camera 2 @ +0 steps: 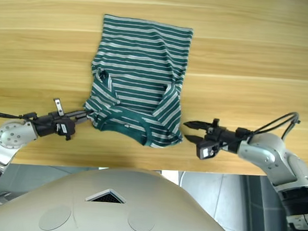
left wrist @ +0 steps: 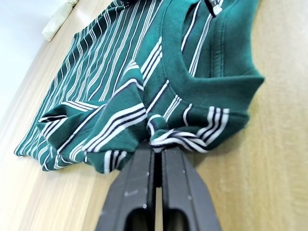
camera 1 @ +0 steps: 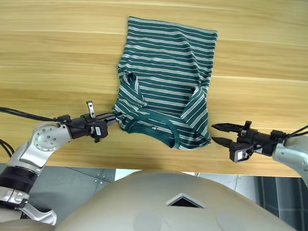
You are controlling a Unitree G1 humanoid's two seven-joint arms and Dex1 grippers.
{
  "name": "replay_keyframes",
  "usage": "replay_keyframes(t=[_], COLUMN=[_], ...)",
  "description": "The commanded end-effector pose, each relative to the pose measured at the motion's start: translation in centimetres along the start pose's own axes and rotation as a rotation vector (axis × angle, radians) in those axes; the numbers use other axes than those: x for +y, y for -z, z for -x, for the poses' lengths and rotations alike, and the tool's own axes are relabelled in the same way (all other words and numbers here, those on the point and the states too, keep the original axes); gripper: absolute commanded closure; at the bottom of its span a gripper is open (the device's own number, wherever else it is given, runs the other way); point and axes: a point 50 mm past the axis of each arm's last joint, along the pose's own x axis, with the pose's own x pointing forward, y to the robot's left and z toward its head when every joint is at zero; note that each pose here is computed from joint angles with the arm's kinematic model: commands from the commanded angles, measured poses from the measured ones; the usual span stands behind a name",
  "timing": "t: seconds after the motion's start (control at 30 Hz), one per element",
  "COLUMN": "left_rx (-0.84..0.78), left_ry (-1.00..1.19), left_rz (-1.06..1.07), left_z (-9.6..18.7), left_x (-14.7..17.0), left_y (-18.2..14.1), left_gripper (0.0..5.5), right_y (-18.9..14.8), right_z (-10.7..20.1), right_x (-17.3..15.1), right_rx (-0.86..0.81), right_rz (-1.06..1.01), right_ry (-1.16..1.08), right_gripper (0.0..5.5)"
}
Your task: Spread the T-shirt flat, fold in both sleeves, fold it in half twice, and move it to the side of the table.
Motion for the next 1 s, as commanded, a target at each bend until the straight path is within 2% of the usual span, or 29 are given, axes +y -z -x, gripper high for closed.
replay_keyframes(t=[0.03, 0.53, 0.77, 1.0], left_rx=[-0.002, -0.011, -0.019, -0.012], left_ry=[0.019, 0.026, 0.029, 0.025], left_rz=[0.010, 0.006, 0.007, -0.001], left_z=[-0.5, -1.0, -1.1, -0.8], left_x=[-0.4, -0.1, -0.3, 0.0], left_y=[0.3, 0.5, 0.3, 0.2], left_gripper=[5.49, 5.49, 5.49, 5.49], right_y=[-0.8, -1.9, -1.1, -1.1], right_z=[-1.2, -0.6, -1.0, 1.7], right_x=[-1.4, -0.5, -0.6, -0.1], right_rx=[-0.065, -0.110, -0.090, -0.001], right_rz=[0.064, 0.077, 0.076, 0.033], right_ry=[0.007, -0.108, -0.131, -0.114], right_gripper=[3.12, 3.12, 3.12, 3.12])
